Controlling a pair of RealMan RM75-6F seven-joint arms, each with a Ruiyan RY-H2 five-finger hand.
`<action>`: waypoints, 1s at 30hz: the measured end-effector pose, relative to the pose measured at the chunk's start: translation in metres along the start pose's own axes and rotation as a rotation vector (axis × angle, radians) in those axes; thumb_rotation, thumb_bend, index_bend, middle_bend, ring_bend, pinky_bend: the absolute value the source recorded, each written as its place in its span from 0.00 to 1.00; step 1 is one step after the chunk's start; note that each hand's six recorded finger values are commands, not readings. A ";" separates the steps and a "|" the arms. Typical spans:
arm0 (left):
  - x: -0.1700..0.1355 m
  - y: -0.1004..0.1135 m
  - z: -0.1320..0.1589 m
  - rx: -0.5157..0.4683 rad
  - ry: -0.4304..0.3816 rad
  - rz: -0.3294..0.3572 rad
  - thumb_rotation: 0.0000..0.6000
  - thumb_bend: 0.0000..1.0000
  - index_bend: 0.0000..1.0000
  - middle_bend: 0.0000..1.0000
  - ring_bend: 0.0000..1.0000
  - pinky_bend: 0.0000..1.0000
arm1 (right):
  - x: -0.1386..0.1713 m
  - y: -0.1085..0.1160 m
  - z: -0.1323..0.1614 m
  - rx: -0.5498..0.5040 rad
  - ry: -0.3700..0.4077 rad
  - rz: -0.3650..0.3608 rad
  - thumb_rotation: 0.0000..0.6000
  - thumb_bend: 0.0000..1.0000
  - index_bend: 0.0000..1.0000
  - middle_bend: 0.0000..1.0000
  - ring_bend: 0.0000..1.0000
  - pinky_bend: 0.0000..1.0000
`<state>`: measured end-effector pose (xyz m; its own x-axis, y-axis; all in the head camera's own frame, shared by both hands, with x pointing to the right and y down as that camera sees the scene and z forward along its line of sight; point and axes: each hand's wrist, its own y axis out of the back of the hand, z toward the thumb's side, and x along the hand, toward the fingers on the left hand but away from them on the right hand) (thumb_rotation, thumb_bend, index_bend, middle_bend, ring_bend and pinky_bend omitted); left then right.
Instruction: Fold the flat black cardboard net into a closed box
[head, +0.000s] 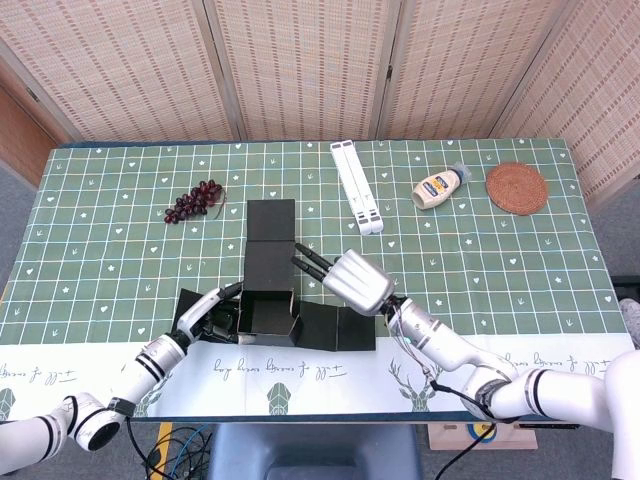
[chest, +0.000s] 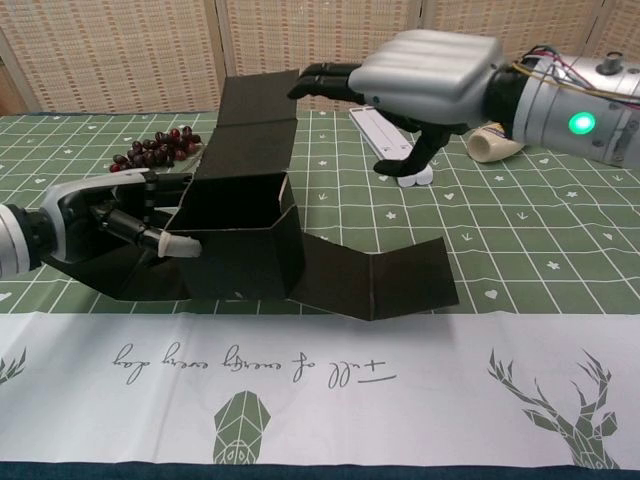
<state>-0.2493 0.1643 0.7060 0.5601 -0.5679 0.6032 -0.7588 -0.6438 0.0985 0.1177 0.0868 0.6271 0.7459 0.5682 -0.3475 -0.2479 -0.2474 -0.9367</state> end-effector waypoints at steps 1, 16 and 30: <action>-0.002 0.004 0.001 -0.006 0.000 0.007 1.00 0.05 0.27 0.22 0.60 0.78 | 0.005 -0.001 -0.008 -0.022 -0.027 0.003 1.00 0.35 0.00 0.00 0.72 1.00; -0.025 0.062 0.035 -0.122 -0.049 0.135 1.00 0.05 0.27 0.22 0.60 0.78 | 0.052 -0.044 -0.063 -0.273 -0.274 0.075 1.00 0.30 0.00 0.03 0.72 1.00; -0.032 0.066 0.066 -0.197 -0.085 0.114 1.00 0.05 0.27 0.22 0.60 0.78 | 0.040 -0.082 -0.033 -0.372 -0.242 0.160 1.00 0.27 0.00 0.10 0.73 1.00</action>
<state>-0.2952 0.1055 0.6411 0.4863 -0.6776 0.5517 -0.8645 -0.4650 0.1909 0.1884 0.1041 0.6914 0.5402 0.6552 -0.5281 -0.0770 -0.5864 -0.8063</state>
